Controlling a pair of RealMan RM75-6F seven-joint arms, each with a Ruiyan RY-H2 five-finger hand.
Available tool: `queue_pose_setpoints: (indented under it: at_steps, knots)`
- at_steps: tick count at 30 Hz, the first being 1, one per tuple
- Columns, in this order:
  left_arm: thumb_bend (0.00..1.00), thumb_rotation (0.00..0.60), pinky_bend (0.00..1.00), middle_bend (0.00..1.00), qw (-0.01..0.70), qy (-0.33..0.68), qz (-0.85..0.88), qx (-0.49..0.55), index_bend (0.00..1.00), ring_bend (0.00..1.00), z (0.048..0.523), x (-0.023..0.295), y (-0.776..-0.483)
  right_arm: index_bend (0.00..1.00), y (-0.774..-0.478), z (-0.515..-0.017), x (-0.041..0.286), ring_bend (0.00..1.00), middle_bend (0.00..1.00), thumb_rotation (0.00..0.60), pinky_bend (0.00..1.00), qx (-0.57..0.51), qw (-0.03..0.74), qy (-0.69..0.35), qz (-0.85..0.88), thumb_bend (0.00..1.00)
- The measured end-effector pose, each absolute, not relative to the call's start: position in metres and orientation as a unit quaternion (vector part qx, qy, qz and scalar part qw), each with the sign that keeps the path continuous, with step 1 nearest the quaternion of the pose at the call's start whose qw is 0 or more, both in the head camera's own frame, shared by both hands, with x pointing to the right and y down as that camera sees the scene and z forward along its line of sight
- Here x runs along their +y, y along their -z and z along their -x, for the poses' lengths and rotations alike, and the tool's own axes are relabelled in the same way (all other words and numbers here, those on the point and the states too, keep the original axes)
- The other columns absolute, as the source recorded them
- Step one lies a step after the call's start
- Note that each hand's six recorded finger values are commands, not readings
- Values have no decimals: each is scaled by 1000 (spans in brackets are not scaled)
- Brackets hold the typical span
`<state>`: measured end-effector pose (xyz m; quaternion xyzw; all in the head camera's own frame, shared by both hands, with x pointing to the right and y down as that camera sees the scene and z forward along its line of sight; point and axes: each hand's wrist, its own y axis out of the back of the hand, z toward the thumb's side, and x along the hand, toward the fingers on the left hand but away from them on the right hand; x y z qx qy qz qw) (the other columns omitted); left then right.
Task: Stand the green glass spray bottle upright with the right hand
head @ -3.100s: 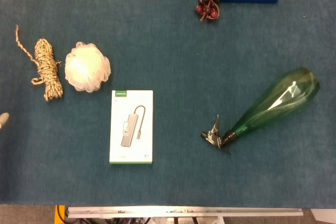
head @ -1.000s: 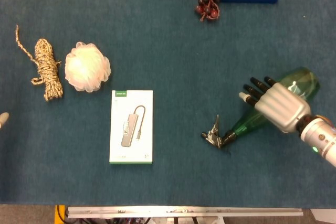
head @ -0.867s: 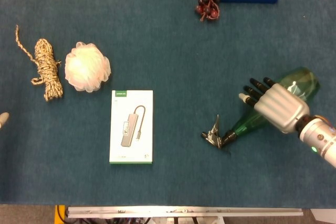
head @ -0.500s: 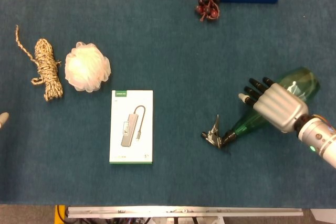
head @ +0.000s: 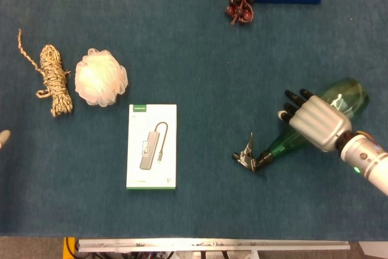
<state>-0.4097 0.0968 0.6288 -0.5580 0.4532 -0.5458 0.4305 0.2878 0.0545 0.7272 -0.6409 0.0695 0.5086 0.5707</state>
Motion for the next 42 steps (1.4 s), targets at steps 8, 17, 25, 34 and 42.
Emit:
queue_pose_setpoints:
  at_steps: [8,17,25,34,42]
  knots:
    - [0,600,0,0,430,546,558,453,0,0,410,97,-629,344,-731,-286,54,239,389,600,330,63,569,-504,646,0]
    - [0,600,0,0,430,546,558,453,0,0,410,97,-629,488,-730,-285,53,439,568,600,491,49,573,-494,653,0]
    - [0,600,0,0,431,546,558,453,0,0,410,97,-629,529,-724,-286,50,475,606,600,515,11,559,-486,671,0]
    - [0,600,0,0,429,545,559,453,0,0,409,97,-629,530,-707,-285,39,476,607,600,515,-99,510,-462,718,0]
    - [0,600,0,0,427,544,563,452,0,0,409,97,-629,531,-697,-291,27,476,606,600,516,-239,426,-407,772,0]
